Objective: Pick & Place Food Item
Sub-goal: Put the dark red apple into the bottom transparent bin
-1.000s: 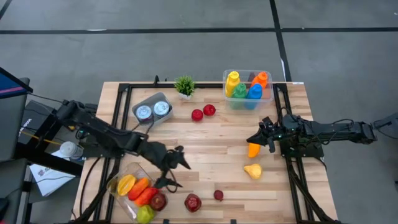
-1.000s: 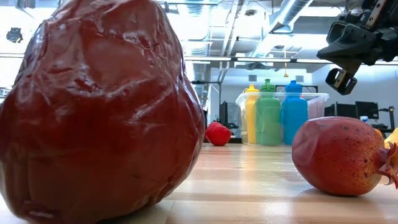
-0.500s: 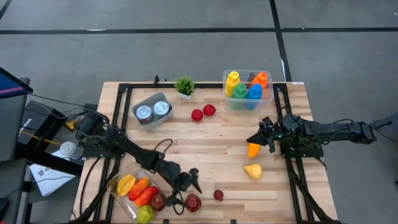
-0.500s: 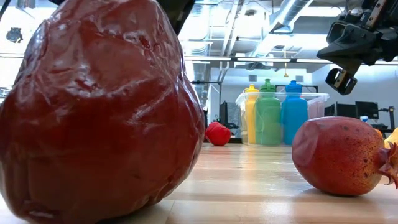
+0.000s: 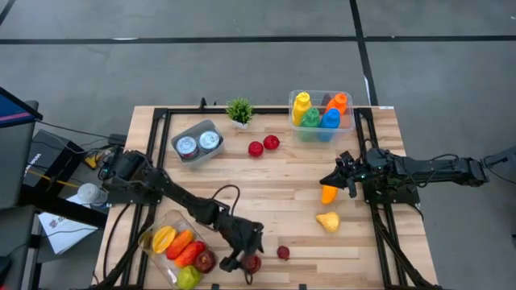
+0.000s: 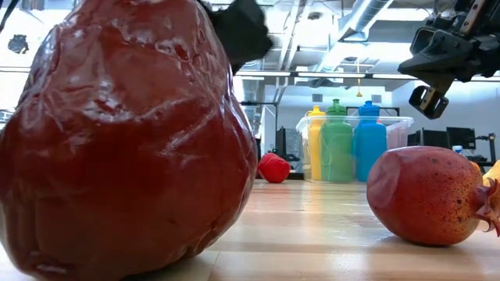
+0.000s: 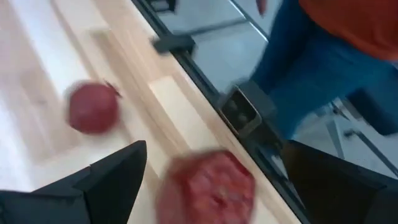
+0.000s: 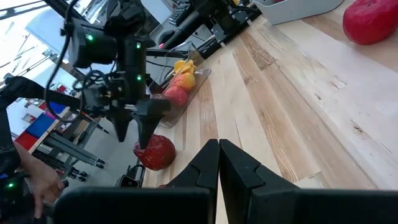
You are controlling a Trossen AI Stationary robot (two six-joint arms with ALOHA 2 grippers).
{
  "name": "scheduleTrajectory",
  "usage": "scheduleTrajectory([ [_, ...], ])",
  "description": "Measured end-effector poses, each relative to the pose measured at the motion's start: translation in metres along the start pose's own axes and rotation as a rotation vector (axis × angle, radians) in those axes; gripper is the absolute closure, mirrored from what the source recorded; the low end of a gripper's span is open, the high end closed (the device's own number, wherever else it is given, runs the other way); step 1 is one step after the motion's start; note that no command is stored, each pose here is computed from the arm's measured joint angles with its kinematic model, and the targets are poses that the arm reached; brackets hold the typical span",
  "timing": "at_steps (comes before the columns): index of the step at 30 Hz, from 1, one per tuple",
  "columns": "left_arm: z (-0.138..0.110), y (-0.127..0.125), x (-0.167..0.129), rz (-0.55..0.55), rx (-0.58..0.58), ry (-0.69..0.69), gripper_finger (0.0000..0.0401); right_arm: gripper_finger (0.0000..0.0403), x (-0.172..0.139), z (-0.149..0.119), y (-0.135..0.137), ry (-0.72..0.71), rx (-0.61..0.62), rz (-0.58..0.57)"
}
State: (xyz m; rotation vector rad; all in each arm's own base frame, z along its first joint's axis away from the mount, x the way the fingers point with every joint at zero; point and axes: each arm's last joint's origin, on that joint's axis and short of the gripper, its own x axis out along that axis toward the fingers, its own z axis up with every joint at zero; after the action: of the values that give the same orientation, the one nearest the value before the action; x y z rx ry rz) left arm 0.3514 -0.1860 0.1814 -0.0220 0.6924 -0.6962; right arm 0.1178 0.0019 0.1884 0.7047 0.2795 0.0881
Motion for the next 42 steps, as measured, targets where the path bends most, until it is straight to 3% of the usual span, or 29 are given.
scheduleTrajectory([
  [5,-0.004,-0.01,0.003,-0.029,0.035,0.038,0.0034,0.0397,0.0,0.0,0.0,0.0,0.0,0.0],
  [12,-0.005,-0.005,0.002,0.041,0.037,0.045,0.0034,0.0397,0.0,0.0,0.0,0.0,0.0,0.0],
  [32,-0.018,-0.003,0.014,0.032,0.073,0.102,0.0034,0.0397,0.0,0.0,0.0,0.0,0.0,0.0],
  [42,-0.019,0.003,0.016,0.051,0.065,0.104,0.0075,0.0397,0.0,0.0,0.0,0.0,0.0,0.0],
])
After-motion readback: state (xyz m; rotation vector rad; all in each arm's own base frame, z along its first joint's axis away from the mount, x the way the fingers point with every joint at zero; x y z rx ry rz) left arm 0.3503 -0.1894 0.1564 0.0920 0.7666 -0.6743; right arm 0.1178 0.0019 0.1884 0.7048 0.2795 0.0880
